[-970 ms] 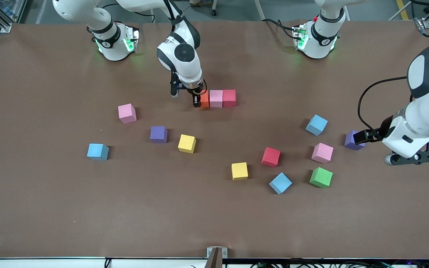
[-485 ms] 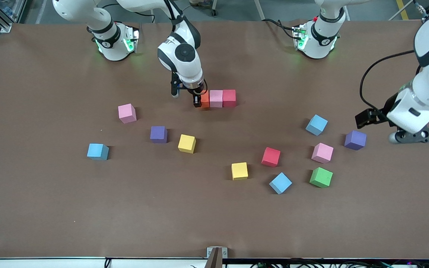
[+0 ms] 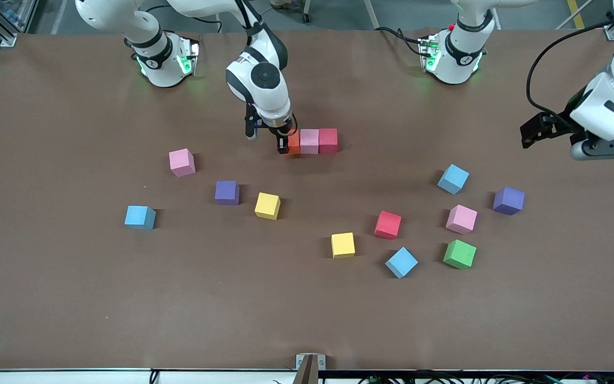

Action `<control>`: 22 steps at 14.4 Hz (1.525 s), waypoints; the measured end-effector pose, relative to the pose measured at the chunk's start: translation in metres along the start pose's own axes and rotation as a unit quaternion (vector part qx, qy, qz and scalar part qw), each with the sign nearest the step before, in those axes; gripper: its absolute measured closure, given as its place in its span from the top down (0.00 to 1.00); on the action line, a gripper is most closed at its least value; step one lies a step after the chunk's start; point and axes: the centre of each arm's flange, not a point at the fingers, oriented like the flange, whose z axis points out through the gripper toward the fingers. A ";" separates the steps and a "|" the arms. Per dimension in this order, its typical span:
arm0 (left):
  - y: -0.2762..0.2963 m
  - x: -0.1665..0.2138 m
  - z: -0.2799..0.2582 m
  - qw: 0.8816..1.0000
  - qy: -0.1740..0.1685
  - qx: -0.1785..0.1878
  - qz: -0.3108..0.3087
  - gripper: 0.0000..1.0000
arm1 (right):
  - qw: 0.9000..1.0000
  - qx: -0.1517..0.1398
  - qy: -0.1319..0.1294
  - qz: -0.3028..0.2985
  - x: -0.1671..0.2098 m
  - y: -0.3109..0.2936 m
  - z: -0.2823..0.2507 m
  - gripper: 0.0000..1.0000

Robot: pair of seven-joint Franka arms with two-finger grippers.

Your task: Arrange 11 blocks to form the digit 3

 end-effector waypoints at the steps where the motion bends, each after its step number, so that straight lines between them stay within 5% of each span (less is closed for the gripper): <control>1: -0.003 -0.003 -0.004 1.000 0.001 0.000 0.000 1.00 | 1.000 0.000 0.000 0.000 -0.001 0.000 0.000 0.59; 6: 0.002 -0.008 -0.007 1.000 -0.001 0.000 0.005 1.00 | 1.000 0.000 0.000 -0.001 -0.001 0.000 0.000 0.62; 11: 0.003 -0.008 -0.008 1.000 -0.002 -0.010 0.003 1.00 | 1.000 -0.005 0.007 -0.008 -0.003 0.003 0.011 1.00; 22: 0.002 -0.009 -0.011 1.000 0.001 -0.013 0.002 1.00 | 1.000 -0.014 0.012 -0.016 -0.010 0.000 -0.005 1.00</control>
